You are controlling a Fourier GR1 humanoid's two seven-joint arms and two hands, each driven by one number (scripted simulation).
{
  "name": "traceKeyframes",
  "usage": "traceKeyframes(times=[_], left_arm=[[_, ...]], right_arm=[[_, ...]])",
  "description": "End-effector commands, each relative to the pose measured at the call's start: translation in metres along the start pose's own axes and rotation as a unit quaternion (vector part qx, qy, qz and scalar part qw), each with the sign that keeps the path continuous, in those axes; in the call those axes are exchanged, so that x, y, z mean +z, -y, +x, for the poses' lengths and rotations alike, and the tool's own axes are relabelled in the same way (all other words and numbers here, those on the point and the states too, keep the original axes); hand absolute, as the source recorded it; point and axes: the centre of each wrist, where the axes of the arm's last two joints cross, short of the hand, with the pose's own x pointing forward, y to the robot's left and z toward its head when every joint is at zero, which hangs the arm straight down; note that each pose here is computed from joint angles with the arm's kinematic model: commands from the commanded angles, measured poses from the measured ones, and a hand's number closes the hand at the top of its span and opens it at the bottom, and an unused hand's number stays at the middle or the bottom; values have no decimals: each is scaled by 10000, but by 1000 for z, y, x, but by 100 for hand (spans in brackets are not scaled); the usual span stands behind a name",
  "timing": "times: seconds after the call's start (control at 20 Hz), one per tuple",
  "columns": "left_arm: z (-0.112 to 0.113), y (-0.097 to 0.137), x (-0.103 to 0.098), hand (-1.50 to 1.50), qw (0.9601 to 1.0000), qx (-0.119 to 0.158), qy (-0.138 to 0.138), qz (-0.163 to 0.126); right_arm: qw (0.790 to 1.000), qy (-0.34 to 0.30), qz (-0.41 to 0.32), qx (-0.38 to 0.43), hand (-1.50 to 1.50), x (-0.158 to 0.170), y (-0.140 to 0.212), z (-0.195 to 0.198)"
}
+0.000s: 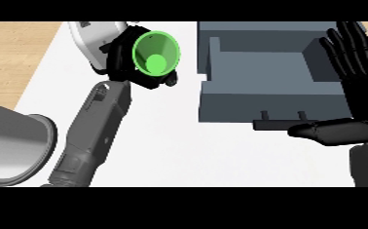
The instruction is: Pick up the cup, place it into the drawer and close the drawer
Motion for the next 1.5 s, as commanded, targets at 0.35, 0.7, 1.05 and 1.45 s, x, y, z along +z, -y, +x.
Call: traceKeyframes(times=[0.35, 0.7, 1.05, 1.45], left_arm=[[81, 102, -102, 150, 9985, -369, -159, -372], [86, 135, -125, 150, 9911, -875, -987, -184], [58, 131, -114, 150, 9750, -1425, -1684, -277], [31, 121, -88, 150, 9513, -1789, -2354, -871]], right_arm=[[9999, 111, -18, -15, -150, -8, 3, -12], [9999, 145, 39, -58, -150, -7, -4, -15], [9992, 286, 250, -81, -150, -18, 3, -2], [9966, 490, 645, -154, -150, -31, -14, 5]])
